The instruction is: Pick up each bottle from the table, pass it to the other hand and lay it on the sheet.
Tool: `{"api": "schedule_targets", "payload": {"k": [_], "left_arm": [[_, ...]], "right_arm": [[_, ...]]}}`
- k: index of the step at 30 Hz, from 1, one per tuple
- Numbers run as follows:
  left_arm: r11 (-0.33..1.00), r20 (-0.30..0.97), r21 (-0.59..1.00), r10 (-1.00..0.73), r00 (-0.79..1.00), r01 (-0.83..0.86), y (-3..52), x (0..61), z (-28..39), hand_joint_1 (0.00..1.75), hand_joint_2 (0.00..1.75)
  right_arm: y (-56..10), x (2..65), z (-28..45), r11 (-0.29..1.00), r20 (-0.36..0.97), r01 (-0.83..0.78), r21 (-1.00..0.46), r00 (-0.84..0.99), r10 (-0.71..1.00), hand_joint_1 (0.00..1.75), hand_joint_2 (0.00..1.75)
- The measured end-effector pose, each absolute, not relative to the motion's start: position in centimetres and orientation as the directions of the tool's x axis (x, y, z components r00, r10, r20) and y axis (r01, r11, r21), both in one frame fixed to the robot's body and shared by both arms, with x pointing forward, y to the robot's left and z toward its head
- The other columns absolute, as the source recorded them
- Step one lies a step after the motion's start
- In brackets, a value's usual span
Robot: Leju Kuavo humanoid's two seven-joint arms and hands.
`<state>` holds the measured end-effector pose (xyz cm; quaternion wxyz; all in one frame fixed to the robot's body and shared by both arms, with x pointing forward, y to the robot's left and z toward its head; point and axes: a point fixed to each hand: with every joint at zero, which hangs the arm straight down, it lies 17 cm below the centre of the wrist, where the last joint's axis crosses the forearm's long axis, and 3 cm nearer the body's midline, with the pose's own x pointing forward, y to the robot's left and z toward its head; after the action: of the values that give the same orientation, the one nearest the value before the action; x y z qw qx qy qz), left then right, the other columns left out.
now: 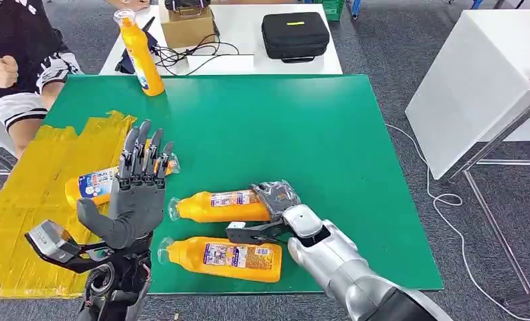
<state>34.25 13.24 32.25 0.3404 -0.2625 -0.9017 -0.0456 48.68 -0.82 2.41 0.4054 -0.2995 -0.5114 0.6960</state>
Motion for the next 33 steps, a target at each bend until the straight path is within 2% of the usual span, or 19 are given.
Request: {"api": "schedule_targets", "payload": {"k": [4,8,14,21,33], "left_arm": [[0.859,0.646,-0.099,0.439,-0.624,0.501,13.2,34.3,32.0,0.0,0.0],[0.89,0.746,-0.098,0.362,-0.559,0.445,13.0,36.2,30.2,0.0,0.0],[0.939,0.813,-0.104,0.27,-0.516,0.328,14.2,39.2,28.1,0.0,0.0],[0.975,0.813,-0.047,0.165,-0.559,0.219,16.2,40.6,28.6,0.0,0.0],[0.981,0.821,-0.029,0.132,-0.556,0.191,16.5,42.4,29.0,0.0,0.0]], "right_arm": [[-1.1,49.1,3.0,-0.115,0.001,-0.219,-0.969,-0.468,0.884,1.75,1.75],[-1.7,49.4,4.5,0.013,0.072,-0.145,-0.989,-0.41,0.909,1.75,1.75],[-2.8,49.5,9.9,0.297,0.27,0.02,-0.955,-0.362,0.892,1.75,1.75],[-8.4,49.1,15.8,0.606,0.53,0.222,-0.763,-0.321,0.785,1.75,1.75],[-13.9,48.1,20.4,0.74,0.642,0.374,-0.559,-0.37,0.671,1.75,1.75]]}}
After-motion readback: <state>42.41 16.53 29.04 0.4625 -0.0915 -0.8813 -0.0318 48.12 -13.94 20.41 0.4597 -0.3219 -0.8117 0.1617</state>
